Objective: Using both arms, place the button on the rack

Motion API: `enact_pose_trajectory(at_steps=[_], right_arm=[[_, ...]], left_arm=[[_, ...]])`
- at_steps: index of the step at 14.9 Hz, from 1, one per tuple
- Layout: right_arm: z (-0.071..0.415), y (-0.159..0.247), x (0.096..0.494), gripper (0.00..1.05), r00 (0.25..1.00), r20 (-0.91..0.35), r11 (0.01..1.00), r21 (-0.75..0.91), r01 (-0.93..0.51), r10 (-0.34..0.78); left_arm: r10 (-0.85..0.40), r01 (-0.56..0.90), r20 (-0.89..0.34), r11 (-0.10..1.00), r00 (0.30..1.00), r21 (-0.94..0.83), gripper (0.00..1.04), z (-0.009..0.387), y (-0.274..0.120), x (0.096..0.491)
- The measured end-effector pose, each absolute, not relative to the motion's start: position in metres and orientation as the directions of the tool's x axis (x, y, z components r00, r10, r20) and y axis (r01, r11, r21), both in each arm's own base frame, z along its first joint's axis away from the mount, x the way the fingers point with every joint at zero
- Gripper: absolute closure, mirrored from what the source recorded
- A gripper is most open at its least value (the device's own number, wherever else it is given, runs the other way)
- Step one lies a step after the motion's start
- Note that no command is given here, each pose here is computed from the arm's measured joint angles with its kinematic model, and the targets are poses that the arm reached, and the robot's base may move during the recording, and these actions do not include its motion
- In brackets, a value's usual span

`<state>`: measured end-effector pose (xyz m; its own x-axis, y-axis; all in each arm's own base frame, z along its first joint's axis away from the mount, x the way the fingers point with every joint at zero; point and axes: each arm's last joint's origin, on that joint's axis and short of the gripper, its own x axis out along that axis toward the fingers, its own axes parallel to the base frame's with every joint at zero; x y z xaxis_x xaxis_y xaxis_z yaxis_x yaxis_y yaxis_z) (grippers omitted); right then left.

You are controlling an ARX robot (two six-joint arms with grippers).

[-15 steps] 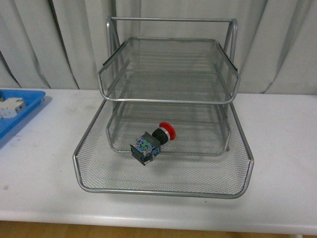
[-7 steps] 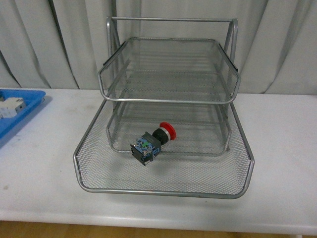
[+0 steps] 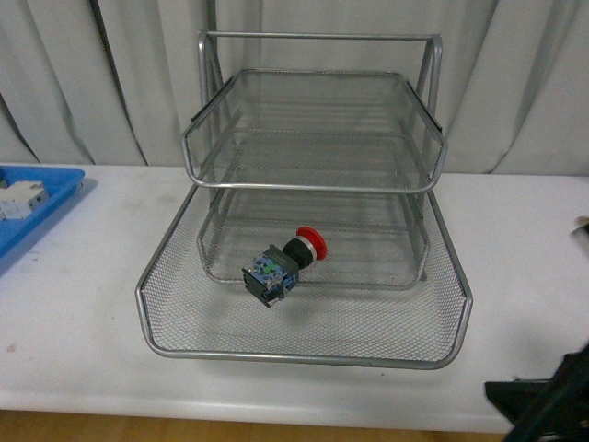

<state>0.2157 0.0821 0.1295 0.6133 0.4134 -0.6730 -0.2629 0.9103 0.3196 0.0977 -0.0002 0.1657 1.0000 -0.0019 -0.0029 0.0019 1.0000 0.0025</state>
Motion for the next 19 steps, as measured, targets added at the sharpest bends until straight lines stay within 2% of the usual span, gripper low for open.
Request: enact_pose_trajectory(at_steps=[2, 5, 7, 14, 16, 19], right_arm=[[0.118, 0.108, 0.226, 1.04, 0.563, -0.712, 0.907, 0.333, -0.257, 0.420], [0.093, 0.148, 0.261, 1.03, 0.536, -0.745, 0.918, 0.326, -0.224, 0.396], [0.092, 0.156, 0.278, 1.03, 0.538, -0.751, 0.924, 0.314, -0.219, 0.383], [0.080, 0.181, 0.319, 1.03, 0.469, -0.814, 0.939, 0.275, -0.208, 0.343], [0.084, 0.190, 0.327, 1.03, 0.425, -0.851, 0.948, 0.240, -0.208, 0.309], [0.088, 0.194, 0.336, 1.03, 0.418, -0.867, 0.956, 0.194, -0.220, 0.272]], left_arm=[[-0.002, 0.002, -0.003, 1.000, 1.000, 0.002, 0.07, 0.166, 0.000, 0.098], [-0.002, 0.002, -0.003, 1.000, 1.000, 0.002, 0.07, 0.166, 0.000, 0.098], [-0.002, 0.002, -0.003, 1.000, 1.000, 0.002, 0.07, 0.166, 0.000, 0.098], [-0.002, 0.002, -0.003, 1.000, 1.000, 0.002, 0.07, 0.166, 0.000, 0.098], [-0.002, 0.002, -0.003, 1.000, 1.000, 0.002, 0.07, 0.166, 0.000, 0.098], [-0.002, 0.002, -0.003, 1.000, 1.000, 0.002, 0.07, 0.166, 0.000, 0.098]])
